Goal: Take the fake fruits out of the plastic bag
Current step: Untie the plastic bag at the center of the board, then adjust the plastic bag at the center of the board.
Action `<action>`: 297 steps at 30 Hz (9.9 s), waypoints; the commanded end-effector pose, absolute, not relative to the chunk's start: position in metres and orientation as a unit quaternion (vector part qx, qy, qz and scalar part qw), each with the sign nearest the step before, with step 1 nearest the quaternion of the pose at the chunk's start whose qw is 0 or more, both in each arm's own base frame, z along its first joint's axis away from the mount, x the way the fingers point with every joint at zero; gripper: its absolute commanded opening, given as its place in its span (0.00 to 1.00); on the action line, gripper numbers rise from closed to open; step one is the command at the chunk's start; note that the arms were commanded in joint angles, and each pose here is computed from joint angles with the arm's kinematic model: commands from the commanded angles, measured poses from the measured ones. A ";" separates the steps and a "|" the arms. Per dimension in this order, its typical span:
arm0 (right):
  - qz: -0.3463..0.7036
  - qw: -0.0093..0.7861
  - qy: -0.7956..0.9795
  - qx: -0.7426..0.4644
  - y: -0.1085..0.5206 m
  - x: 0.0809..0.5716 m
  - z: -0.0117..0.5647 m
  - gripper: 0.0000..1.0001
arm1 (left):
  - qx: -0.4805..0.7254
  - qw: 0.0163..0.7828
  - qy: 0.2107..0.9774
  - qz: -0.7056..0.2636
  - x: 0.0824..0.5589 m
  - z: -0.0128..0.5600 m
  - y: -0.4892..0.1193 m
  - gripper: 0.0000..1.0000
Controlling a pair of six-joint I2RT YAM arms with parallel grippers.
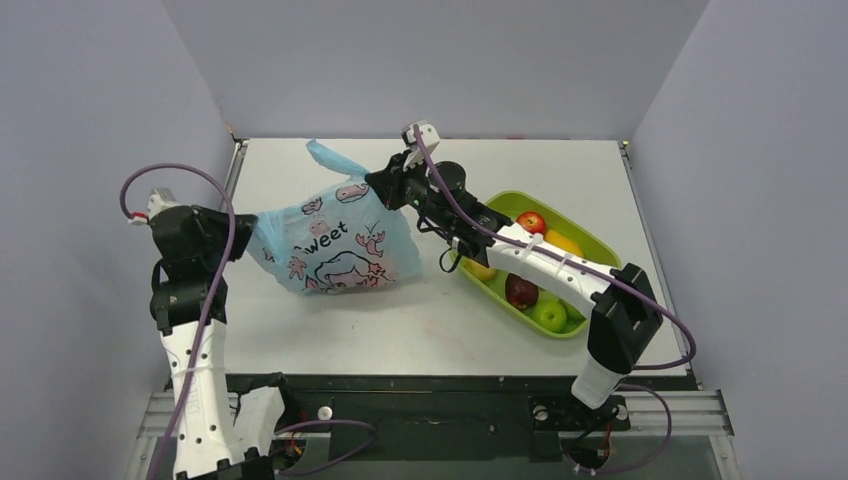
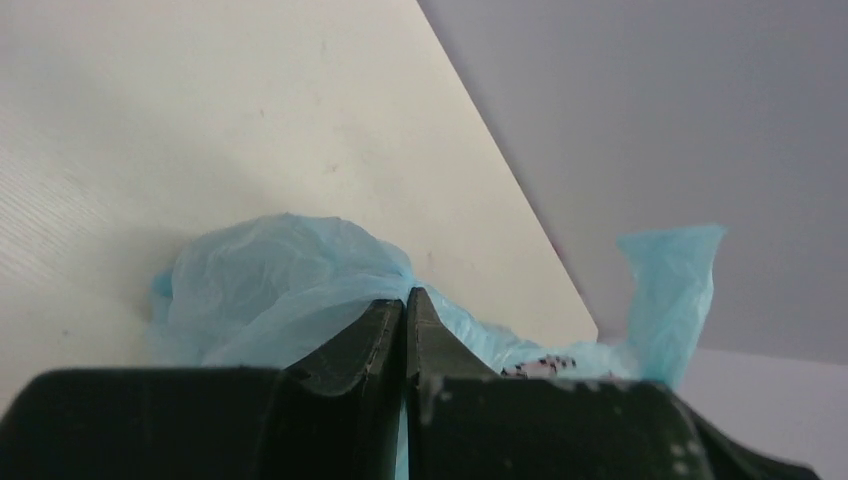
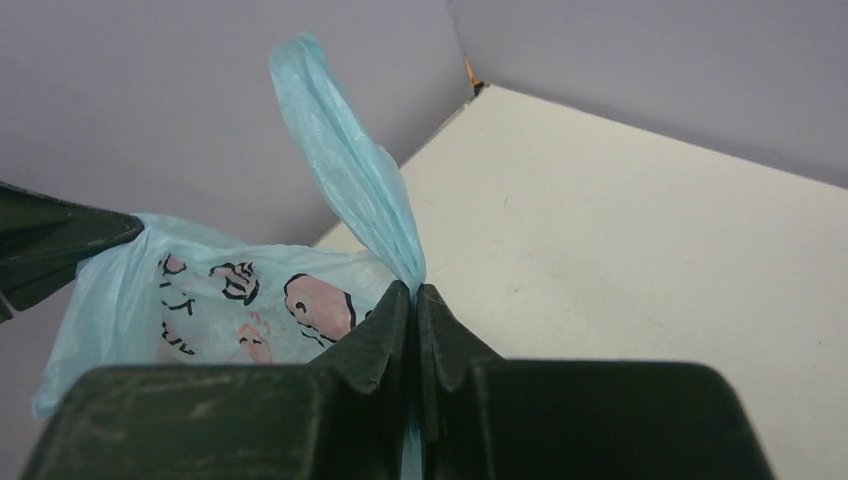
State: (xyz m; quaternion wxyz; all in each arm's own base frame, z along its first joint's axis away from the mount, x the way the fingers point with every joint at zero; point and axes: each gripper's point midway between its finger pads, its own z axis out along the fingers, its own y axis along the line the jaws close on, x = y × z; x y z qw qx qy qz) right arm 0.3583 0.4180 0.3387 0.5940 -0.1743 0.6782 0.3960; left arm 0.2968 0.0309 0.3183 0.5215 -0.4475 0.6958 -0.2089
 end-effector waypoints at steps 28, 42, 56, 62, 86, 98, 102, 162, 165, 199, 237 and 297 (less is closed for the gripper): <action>0.169 0.582 0.759 -0.238 0.394 0.278 0.300 0.79 | -0.189 0.347 0.827 -0.401 0.210 0.209 -0.092 0.00; 0.185 0.591 0.755 -0.217 0.428 0.228 0.287 0.78 | -0.134 0.332 0.864 -0.354 0.199 0.204 -0.101 0.00; 0.120 0.607 0.704 -0.347 0.423 0.183 0.282 0.80 | -0.177 0.349 0.840 -0.375 0.189 0.215 -0.104 0.00; 0.011 0.645 0.701 -0.304 0.413 0.213 0.284 0.80 | -0.207 0.349 0.838 -0.365 0.192 0.212 -0.099 0.00; 0.244 0.590 0.757 -0.140 0.369 0.294 0.291 0.00 | -0.108 0.397 0.880 -0.235 0.206 0.288 -0.097 0.35; 0.249 0.589 0.757 -0.130 0.358 0.302 0.296 0.00 | -0.038 0.479 0.877 0.026 0.210 0.301 -0.139 0.48; 0.247 0.589 0.759 -0.126 0.351 0.304 0.291 0.00 | 0.077 0.467 0.874 0.109 0.205 0.297 -0.162 0.54; 0.261 0.569 0.774 -0.098 0.375 0.388 0.317 0.11 | -0.148 0.500 0.828 -0.205 0.285 0.321 -0.060 0.00; 0.238 0.548 0.796 -0.098 0.356 0.355 0.293 0.31 | -0.159 0.451 0.839 -0.259 0.253 0.283 -0.078 0.00; 0.324 0.498 0.787 -0.167 0.458 0.256 0.141 0.29 | -0.037 0.392 0.861 -0.323 0.188 0.219 -0.118 0.00; 0.499 0.453 0.738 -0.047 0.435 0.232 0.167 0.37 | 0.088 0.524 0.825 -0.194 0.282 0.331 -0.123 0.50; 0.512 0.448 0.702 -0.211 0.512 0.150 0.121 0.38 | 0.057 0.560 0.826 -0.041 0.334 0.234 -0.147 0.00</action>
